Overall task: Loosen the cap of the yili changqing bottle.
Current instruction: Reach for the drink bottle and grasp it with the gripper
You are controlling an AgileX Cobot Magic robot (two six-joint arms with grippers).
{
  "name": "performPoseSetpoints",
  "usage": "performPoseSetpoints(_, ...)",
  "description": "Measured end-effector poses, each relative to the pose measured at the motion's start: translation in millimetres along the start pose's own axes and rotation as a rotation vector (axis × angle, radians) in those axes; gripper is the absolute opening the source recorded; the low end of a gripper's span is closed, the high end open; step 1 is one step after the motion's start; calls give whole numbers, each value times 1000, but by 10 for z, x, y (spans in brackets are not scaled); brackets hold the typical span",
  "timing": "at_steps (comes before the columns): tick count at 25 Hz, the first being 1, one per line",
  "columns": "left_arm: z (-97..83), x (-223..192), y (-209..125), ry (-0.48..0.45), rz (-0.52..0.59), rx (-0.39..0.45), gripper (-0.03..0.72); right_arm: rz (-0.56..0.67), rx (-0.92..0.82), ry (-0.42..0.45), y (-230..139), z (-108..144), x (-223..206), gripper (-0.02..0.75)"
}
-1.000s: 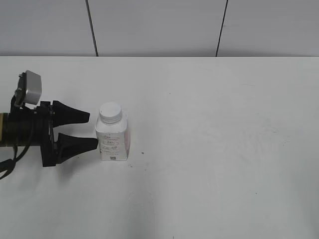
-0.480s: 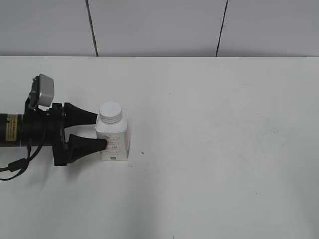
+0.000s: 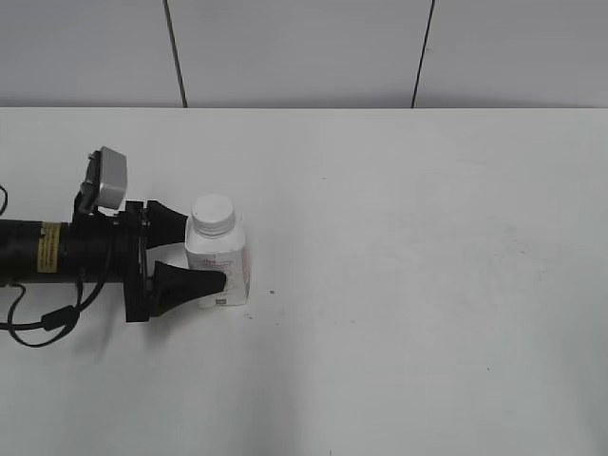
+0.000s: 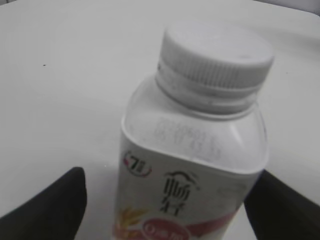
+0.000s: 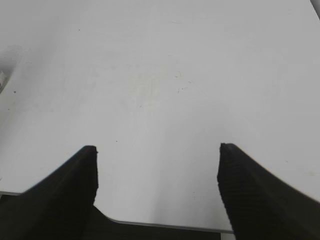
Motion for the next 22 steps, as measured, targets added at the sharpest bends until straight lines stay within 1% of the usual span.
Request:
performPoseSetpoints(3, -50, -70, -11, -13, 14, -7, 584, 0, 0, 0, 0, 0, 0, 586)
performPoseSetpoints(5, -61, -86, -18, -16, 20, -9, 570, 0, 0, 0, 0, 0, 0, 586)
performPoseSetpoints(11, -40, -88, -24, -5, 24, -9, 446, 0, 0, 1, 1, 2, 0, 586)
performPoseSetpoints(15, -43, -88, -34, -7, 29, -14, 393, 0, 0, 1, 1, 2, 0, 586)
performPoseSetpoints(19, -49, -86, -36, -11, 30, -16, 379, 0, 0, 0, 0, 0, 0, 586)
performPoseSetpoints(22, -86, -87, -42, -31, 30, -20, 376, -2, 0, 0, 6, -1, 5, 586)
Point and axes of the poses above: a point on each arm's last joint axis where the gripper is mounted, x pointing back along that axis away from the gripper, z along the wrist's bending axis when the last joint is at zero, y = z × x, the point moved 10 cm from there along -x, pointing out along that axis toward the gripper, and after that the axes turned 13 degrees about x, right-handed, at the moved point
